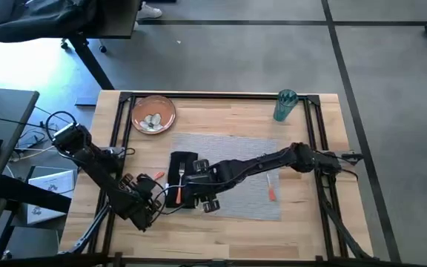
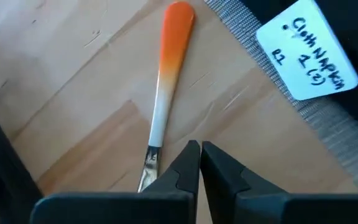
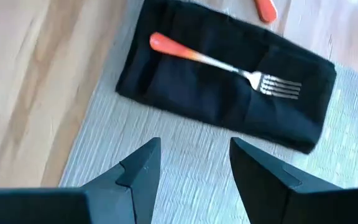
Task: Set table place
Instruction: Put the orange table knife on the gray table mat beside the orange spoon
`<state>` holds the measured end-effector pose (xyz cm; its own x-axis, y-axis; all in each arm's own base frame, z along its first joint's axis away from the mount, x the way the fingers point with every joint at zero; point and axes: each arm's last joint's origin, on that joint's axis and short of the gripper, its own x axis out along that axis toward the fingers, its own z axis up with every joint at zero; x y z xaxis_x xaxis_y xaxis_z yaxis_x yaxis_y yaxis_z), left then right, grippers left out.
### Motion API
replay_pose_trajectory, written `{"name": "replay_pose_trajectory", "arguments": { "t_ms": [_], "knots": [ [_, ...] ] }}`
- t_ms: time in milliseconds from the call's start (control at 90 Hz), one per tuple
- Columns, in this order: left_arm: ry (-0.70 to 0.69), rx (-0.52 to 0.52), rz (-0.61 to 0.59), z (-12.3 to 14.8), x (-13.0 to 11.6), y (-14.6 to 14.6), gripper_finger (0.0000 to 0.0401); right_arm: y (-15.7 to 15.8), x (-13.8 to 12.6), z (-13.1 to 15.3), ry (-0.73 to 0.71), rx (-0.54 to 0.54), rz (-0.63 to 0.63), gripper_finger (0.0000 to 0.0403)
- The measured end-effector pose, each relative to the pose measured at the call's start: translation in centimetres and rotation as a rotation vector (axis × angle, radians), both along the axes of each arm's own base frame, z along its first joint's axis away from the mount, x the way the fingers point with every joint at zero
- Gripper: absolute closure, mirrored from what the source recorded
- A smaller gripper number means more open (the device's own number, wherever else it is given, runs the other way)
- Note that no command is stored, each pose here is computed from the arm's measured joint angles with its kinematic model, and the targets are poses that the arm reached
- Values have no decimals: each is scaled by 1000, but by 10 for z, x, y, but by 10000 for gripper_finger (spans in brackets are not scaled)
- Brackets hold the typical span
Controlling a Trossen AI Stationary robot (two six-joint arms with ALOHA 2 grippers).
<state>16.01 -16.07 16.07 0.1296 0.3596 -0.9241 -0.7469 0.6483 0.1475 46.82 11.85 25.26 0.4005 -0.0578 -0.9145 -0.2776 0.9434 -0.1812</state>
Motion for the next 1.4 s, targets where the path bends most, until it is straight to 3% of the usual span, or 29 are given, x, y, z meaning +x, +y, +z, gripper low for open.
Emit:
{"name": "replay_pose_trajectory", "arguments": {
  "t_ms": [200,333,544,700,878,1100,1400],
  "knots": [
    [26,-75,-60,15,6,14,323,-19,-11,21,39,27,30,231],
    [115,-110,-83,9,2,30,276,-37,-10,22,64,88,29,231],
    [191,-181,-89,-15,-12,45,257,-52,-7,19,82,110,20,231],
    [190,-164,-87,-26,-18,50,262,-54,-5,19,61,109,32,231],
    [188,-171,-166,-32,-19,51,281,-54,-5,19,61,108,32,231],
    [164,-175,-181,-38,-22,52,388,-53,-3,19,46,108,32,231],
    [117,-100,-173,-30,-24,42,401,-54,-5,19,63,98,20,231]
  ]
}}
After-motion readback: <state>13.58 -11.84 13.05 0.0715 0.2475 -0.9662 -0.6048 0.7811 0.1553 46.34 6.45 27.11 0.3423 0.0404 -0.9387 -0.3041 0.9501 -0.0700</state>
